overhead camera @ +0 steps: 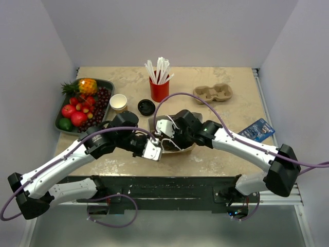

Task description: Pack the takeout coffee

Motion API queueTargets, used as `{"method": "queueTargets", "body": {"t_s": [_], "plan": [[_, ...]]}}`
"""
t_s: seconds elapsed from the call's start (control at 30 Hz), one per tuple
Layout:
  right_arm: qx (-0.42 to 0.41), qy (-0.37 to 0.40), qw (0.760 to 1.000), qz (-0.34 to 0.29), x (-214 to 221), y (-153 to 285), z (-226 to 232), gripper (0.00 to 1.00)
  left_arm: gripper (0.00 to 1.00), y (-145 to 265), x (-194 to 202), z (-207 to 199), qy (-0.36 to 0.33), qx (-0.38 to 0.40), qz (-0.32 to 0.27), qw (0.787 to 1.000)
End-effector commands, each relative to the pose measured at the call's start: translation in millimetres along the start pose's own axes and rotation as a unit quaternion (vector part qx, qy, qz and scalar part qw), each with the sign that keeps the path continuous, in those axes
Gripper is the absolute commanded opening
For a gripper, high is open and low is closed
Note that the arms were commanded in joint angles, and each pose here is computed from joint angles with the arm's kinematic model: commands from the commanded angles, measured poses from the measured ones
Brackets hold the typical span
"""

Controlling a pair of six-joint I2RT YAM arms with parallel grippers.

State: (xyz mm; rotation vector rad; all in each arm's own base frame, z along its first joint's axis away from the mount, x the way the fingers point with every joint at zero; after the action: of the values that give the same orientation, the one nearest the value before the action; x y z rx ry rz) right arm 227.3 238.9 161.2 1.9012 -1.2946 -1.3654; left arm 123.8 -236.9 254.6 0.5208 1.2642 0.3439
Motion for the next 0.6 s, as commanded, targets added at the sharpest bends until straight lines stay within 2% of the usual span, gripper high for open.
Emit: {"method": "queueTargets", "body": {"t_s": [0.0, 0.23, 0.43, 0.57], "plan": [[-0.018, 0.046, 0.999, -0.017, 6, 9, 14, 0.22, 0.08, -4, -27, -7, -0.050, 0.015, -0.041, 0.998], [-0.012, 0.091, 0.995, -0.033, 7, 26, 16, 0.21, 0.00, 1, -26, -10, -0.101, -0.019, -0.020, 0.994], [-0.016, 0.115, 0.992, -0.054, -2, 28, 33, 0.20, 0.00, -13, -8, -33, -0.154, -0.001, -0.008, 0.988], [-0.028, 0.125, 0.990, -0.053, 1, 24, 47, 0.19, 0.00, -17, -5, -42, -0.214, 0.002, -0.003, 0.977]]}}
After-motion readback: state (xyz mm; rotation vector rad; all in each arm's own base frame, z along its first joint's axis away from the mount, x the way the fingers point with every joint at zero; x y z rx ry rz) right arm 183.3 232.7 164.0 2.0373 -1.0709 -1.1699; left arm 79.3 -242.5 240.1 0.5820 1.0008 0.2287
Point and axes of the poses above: each gripper's point midway between its finger pads, its own y axis back along the fingers, its own z axis along the line the jaws close on, x = y × z, the point moved 3 cm from there along y, back along the fingers, and after that the axes turned 6 degrees about y, right-handed, at the moved point
